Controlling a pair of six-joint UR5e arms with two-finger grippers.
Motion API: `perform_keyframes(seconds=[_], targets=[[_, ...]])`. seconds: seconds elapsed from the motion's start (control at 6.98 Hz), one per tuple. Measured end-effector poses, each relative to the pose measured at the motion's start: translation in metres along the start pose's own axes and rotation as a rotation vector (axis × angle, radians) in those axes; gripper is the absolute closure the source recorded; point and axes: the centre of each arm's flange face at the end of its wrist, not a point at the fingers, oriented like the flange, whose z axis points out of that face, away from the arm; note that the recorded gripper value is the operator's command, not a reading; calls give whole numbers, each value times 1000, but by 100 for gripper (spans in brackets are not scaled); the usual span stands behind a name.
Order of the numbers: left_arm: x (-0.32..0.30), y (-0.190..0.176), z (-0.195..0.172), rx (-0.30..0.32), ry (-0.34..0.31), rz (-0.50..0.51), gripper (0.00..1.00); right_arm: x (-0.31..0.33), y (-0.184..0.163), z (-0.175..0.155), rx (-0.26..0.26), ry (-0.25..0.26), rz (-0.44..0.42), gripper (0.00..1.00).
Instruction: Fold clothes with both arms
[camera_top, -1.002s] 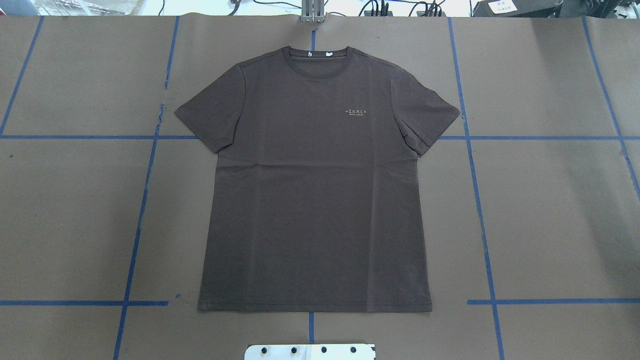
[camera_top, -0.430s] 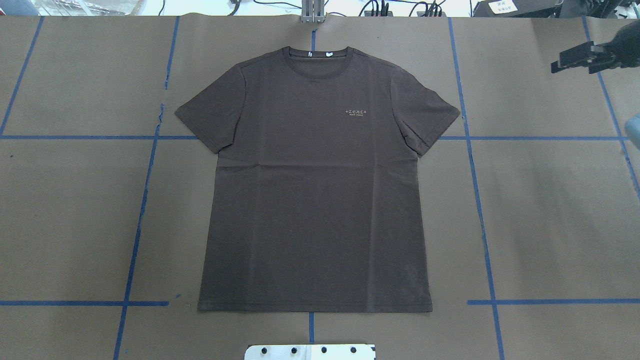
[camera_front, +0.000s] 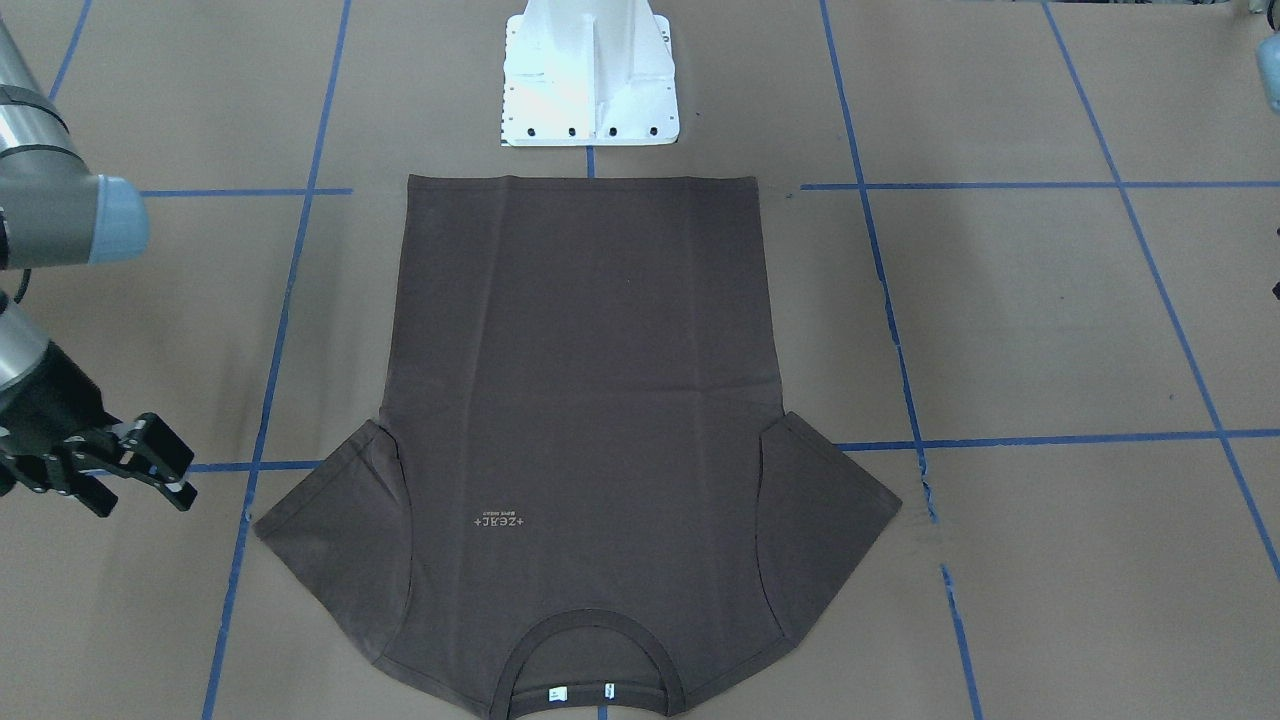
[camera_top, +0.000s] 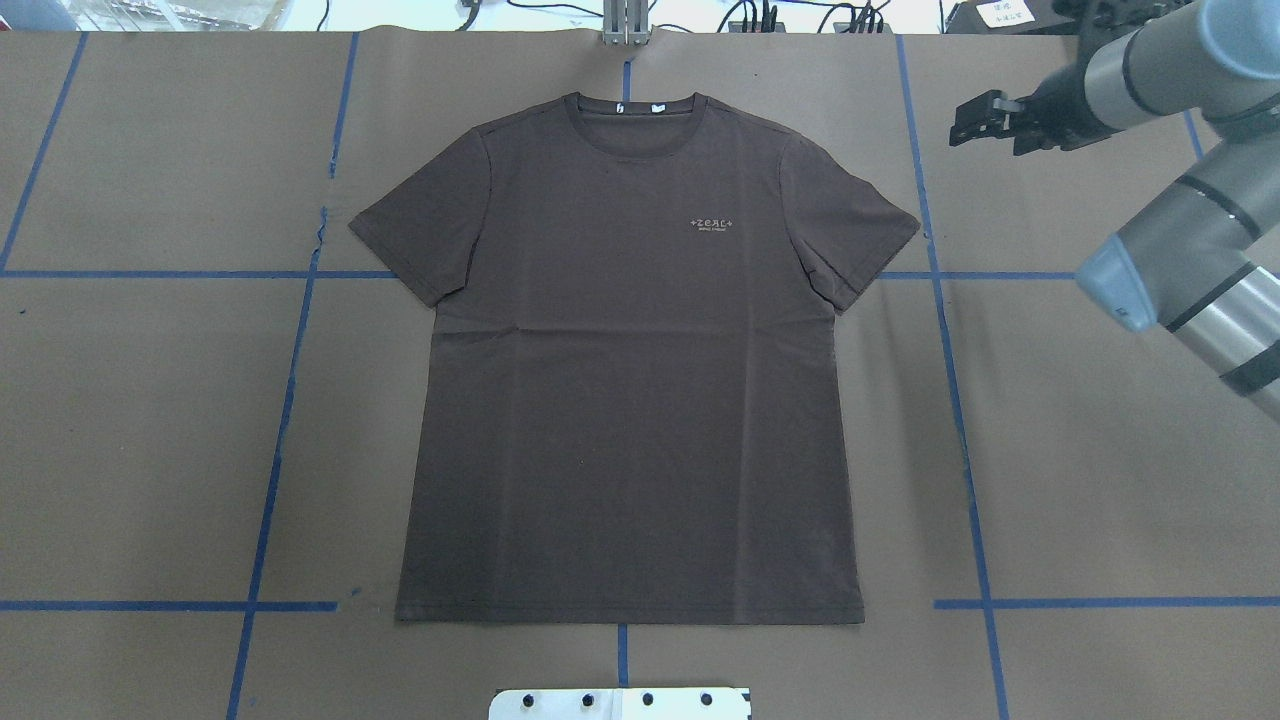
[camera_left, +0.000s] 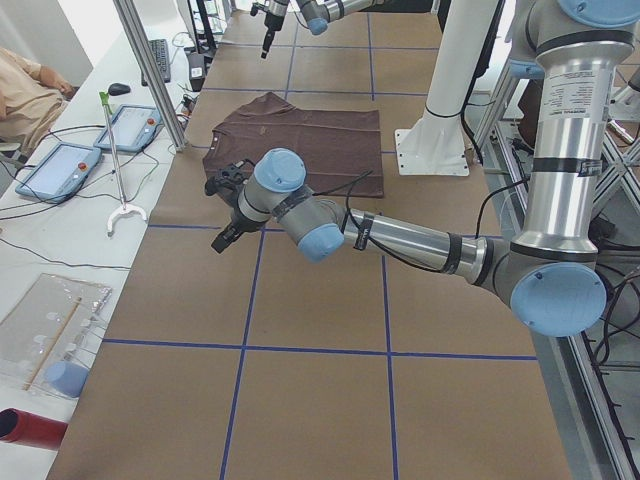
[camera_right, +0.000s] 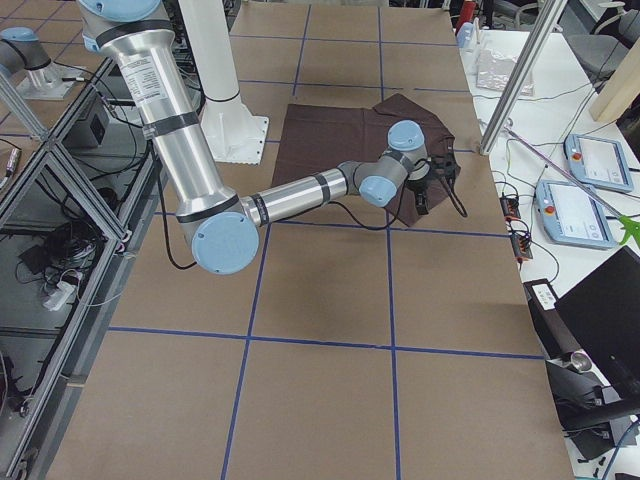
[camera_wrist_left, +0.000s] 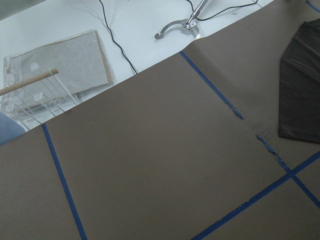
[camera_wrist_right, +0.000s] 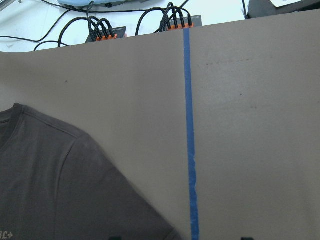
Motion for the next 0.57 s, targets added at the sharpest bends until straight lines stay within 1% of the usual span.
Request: perform_keyframes(seconds=[0.14,0.57], targets=[[0,0,2,-3,0,0,0,-13,17,22,12,15,-8,42],[-1,1,5,-8,1,-2,0,-15,45,64,-11,64,-24,44]])
